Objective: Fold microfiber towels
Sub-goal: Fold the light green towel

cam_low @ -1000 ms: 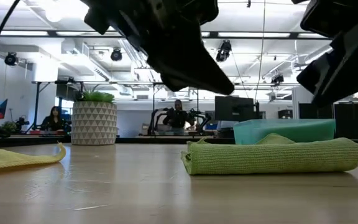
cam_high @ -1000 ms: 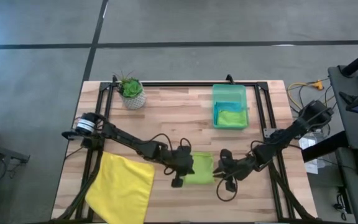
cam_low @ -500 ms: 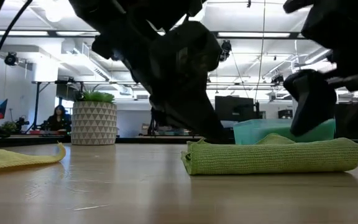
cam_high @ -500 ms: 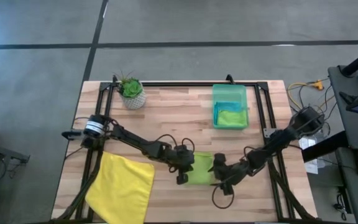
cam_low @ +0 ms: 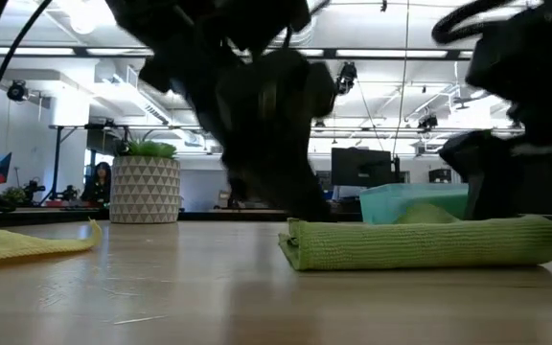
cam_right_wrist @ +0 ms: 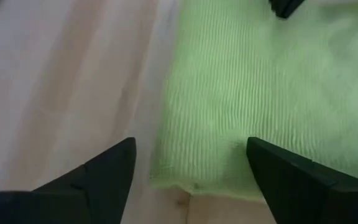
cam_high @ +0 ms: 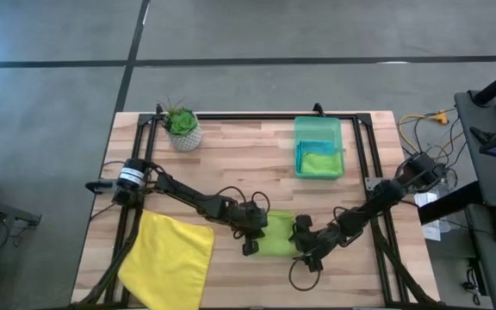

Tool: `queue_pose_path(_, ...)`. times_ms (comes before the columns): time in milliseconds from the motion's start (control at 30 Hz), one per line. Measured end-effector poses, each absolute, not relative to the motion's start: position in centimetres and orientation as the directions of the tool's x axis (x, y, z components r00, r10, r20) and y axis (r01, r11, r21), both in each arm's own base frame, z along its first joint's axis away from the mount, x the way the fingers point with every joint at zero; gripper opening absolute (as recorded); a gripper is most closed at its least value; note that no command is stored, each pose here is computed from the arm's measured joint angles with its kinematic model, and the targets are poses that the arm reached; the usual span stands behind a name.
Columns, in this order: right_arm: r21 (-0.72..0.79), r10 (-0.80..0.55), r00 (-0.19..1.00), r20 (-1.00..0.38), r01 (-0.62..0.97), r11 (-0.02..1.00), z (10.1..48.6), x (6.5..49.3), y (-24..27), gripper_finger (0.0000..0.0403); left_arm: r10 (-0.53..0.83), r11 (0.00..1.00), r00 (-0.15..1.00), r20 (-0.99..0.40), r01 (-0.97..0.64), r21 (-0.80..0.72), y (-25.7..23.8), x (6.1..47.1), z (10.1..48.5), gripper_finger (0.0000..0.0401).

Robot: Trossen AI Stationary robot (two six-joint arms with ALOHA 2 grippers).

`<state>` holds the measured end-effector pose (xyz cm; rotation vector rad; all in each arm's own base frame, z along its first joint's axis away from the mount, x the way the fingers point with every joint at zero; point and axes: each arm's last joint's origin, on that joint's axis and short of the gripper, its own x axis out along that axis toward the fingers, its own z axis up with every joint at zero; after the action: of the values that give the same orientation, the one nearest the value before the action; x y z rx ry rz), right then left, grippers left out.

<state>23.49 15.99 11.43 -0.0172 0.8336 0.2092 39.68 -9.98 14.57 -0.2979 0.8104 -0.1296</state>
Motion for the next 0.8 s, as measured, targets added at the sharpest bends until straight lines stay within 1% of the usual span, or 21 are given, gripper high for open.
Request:
queue_pose_path(100, 0.080, 0.189, 0.686, -0.703, -0.187, 0.979, 12.7, 23.4, 15.9, 0.0300, -0.248, 0.958, 0.720, -0.648, 0.083, -0.275, -10.6, 39.4, 16.5, 0.0000)
queue_pose_path(167, 0.080, 0.189, 0.688, -0.701, -0.187, 0.979, 13.1, 23.3, 15.8, 0.0301, -0.266, 0.960, 0.723, -0.637, 0.137, -0.246, -11.4, 39.0, 17.2, 0.0000)
queue_pose_path(367, 0.100, 0.205, 0.683, -0.701, -0.190, 0.977, 13.5, 22.9, 16.1, 0.0297, -0.351, 0.936, 0.700, -0.621, 0.289, -0.202, -14.9, 37.9, 17.6, 0.0000)
queue_pose_path(467, 0.098, 0.208, 0.662, -0.720, -0.199, 0.975, 13.0, 22.8, 16.1, 0.0294, -0.363, 0.928, 0.678, -0.639, 0.322, -0.186, -15.4, 37.3, 17.1, 0.0008)
queue_pose_path(533, 0.094, 0.203, 0.655, -0.728, -0.198, 0.976, 12.9, 22.8, 16.1, 0.0292, -0.355, 0.932, 0.677, -0.645, 0.314, -0.182, -15.3, 37.3, 17.0, 0.0029)
queue_pose_path(600, 0.090, 0.200, 0.652, -0.732, -0.199, 0.976, 12.7, 22.8, 16.1, 0.0292, -0.347, 0.935, 0.689, -0.636, 0.308, -0.176, -15.2, 37.5, 17.1, 0.0062)
queue_pose_path(800, 0.076, 0.196, 0.645, -0.739, -0.209, 0.975, 12.7, 22.8, 16.0, 0.0292, -0.296, 0.953, 0.712, -0.637, 0.266, -0.145, -14.6, 37.7, 17.1, 0.0190)
